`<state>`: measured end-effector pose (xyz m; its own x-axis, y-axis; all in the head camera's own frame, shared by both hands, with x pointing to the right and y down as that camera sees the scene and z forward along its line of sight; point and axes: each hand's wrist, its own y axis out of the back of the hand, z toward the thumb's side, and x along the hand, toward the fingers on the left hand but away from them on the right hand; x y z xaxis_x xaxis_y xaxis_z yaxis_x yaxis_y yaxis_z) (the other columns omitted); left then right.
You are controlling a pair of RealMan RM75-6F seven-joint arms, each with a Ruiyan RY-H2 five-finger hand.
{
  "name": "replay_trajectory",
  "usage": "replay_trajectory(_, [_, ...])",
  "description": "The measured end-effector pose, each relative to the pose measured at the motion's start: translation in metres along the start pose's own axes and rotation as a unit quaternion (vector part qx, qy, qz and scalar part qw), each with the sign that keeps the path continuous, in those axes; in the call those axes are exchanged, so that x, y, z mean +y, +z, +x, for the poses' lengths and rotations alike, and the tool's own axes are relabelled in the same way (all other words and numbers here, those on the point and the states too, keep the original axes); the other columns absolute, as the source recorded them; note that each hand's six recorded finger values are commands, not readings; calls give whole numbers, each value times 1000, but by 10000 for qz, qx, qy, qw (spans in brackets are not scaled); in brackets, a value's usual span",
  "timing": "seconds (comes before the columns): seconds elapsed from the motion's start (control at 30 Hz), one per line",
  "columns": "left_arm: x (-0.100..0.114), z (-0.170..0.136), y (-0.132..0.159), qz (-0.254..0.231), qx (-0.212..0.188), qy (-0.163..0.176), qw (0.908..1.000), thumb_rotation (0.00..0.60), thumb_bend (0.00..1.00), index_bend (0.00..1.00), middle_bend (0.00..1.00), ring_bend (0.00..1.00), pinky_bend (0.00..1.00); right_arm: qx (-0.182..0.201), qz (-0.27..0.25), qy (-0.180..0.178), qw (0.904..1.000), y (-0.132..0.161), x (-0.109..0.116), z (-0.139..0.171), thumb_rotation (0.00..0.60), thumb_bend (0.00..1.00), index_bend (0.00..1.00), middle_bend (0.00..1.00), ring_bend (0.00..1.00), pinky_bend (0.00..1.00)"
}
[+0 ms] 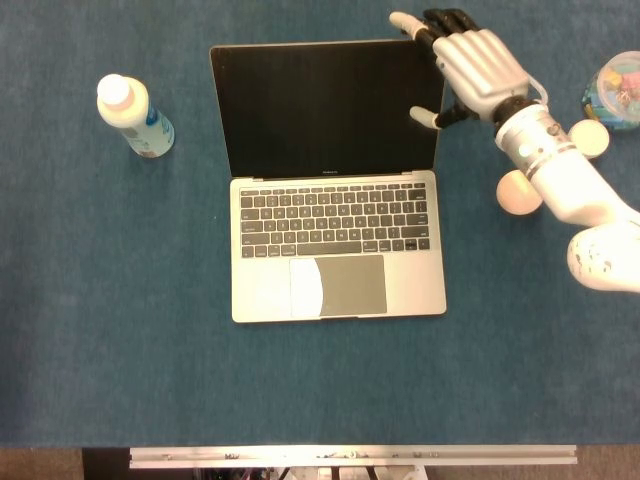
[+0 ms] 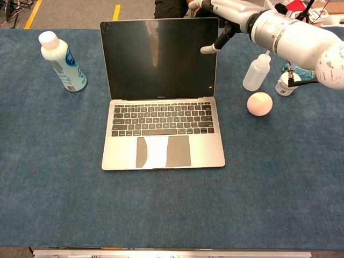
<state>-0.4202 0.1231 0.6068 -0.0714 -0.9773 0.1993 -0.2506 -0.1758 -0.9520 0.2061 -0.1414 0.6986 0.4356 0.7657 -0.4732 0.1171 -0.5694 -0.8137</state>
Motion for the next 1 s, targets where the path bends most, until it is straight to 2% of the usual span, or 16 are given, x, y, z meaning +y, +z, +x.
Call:
replay_trajectory(0.37, [2,-1,-1,0,1,27,10000,600,246,226,159,94,82,135,-22,10,9999,0,-3,18,600,223,61,206,109,156])
replay_trajectory(0.77, [0,1,1,32,-23,4,10000,600,246,226,159,93,82,315,-2,-73,9995,-7,-2,47,600,223,61,207,111,160])
replay_trajectory(1.0, [-2,3,4,43,-55,-23,10000,600,246,226,159,93,82,256,-10,-69,9996,-13,-2,42,600,223,61,207,111,160])
